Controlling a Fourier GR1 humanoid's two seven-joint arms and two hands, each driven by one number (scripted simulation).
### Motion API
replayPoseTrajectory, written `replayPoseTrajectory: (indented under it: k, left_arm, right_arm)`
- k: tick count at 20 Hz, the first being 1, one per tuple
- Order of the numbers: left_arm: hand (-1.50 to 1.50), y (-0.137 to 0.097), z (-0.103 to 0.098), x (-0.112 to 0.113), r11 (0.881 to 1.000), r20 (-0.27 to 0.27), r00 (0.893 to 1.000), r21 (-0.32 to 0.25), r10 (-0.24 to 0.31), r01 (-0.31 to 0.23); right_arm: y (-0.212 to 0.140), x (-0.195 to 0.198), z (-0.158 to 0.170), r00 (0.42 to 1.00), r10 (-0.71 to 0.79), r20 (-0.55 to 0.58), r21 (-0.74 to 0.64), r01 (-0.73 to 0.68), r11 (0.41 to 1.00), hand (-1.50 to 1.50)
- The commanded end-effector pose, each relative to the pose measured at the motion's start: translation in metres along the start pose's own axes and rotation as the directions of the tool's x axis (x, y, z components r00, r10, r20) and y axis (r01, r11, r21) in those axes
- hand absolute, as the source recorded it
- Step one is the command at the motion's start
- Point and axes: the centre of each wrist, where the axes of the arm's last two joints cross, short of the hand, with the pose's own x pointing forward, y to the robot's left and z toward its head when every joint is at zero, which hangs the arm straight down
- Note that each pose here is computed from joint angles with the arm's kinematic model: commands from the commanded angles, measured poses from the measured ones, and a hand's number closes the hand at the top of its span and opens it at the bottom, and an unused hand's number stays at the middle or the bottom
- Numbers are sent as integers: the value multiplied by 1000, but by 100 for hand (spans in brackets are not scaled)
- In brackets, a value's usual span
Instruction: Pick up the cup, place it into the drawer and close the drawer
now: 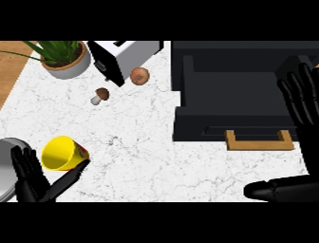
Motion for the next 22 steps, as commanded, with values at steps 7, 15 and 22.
replayPoseTrajectory:
  k: [7,15,22]
  left_arm:
    - [-150,9,-7,-36,1000,-8,1000,15,-6,6]
    - [-150,13,-16,-34,998,-3,999,-42,42,-42]
    - [-150,-9,-23,-47,996,3,996,-10,91,-91]
  right_arm:
    - [-13,2,-1,1000,3,9,2,-3,1000,-150]
    - [-12,1,-2,1000,-9,3,13,9,1000,-150]
    - [0,7,-6,1000,0,6,9,0,1000,-150]
